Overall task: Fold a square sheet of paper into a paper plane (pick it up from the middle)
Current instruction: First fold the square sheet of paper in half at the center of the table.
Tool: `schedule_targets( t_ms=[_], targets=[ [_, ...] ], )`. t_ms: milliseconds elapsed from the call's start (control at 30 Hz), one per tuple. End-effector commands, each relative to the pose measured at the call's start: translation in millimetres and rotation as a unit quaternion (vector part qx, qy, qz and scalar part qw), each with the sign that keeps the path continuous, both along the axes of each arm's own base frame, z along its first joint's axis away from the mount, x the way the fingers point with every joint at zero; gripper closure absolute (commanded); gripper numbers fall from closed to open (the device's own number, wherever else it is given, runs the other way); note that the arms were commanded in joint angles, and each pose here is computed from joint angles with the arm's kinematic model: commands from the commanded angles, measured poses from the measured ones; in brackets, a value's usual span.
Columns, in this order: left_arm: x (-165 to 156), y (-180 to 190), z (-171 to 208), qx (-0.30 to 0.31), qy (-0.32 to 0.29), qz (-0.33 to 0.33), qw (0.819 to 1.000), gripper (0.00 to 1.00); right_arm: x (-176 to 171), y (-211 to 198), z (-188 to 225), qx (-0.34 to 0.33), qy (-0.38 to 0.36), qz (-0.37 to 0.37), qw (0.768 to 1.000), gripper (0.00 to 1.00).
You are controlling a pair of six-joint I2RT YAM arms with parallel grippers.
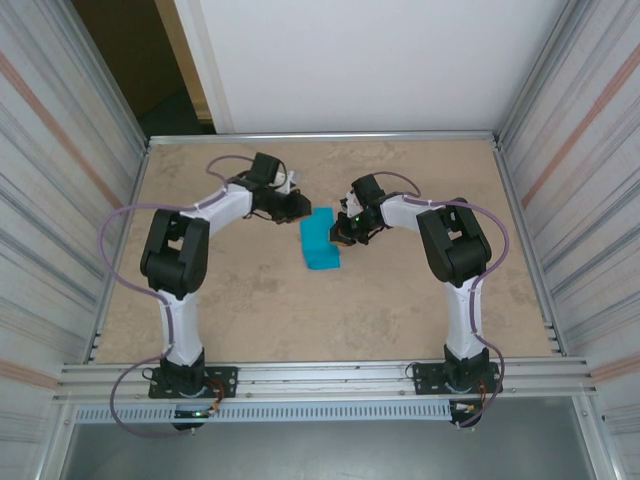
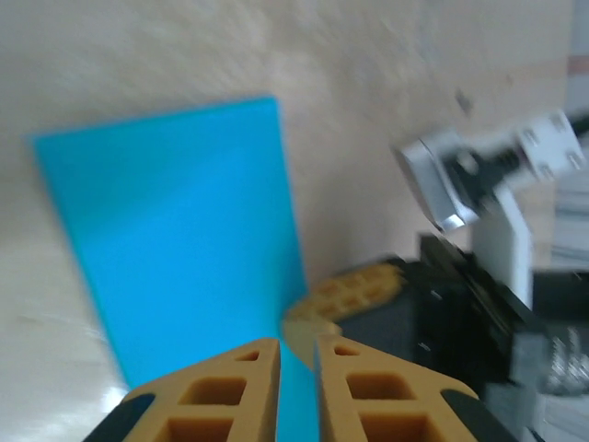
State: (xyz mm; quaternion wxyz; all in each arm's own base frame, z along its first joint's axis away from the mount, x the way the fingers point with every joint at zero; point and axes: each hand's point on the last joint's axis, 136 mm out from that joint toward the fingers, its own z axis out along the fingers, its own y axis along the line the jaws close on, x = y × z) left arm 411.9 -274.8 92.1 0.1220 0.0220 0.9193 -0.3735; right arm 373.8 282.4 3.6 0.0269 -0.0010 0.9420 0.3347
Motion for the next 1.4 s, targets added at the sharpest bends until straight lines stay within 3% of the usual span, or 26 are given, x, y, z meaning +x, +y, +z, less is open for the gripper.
schedule_targets(
  t_ms=[0,300,600,733,867,1067,1233,1367],
  targets=[
    [-11,-4,-13,-0.026,0.034,0.010,0.999,0.84,-97,-103,-111,-0.242,0.182,-0.019,0.953,1.00],
    [-14,-3,-54,0.001,0.071,0.010,0.997,0.84,-99,-105,-114,-0.246,0.186,-0.020,0.951,1.00],
    [-13,38,-101,0.045,0.104,0.046,0.992,0.84,-100,-110,-115,-0.249,0.189,-0.023,0.950,1.00],
    [-2,66,-101,0.045,0.102,0.073,0.991,0.84,-101,-111,-116,-0.250,0.190,-0.024,0.949,1.00],
    [10,78,-70,0.036,0.072,0.081,0.993,0.83,-102,-111,-117,-0.250,0.190,-0.025,0.949,1.00],
    [-2,45,-14,-0.015,0.039,0.056,0.998,0.84,-101,-109,-117,-0.247,0.191,-0.027,0.950,1.00],
    [-37,2,-20,-0.017,0.065,0.018,0.998,0.85,-103,-109,-119,-0.249,0.193,-0.026,0.949,1.00],
    [-54,-12,-37,-0.007,0.095,0.003,0.995,0.86,-104,-109,-120,-0.249,0.195,-0.025,0.948,1.00]
  ],
)
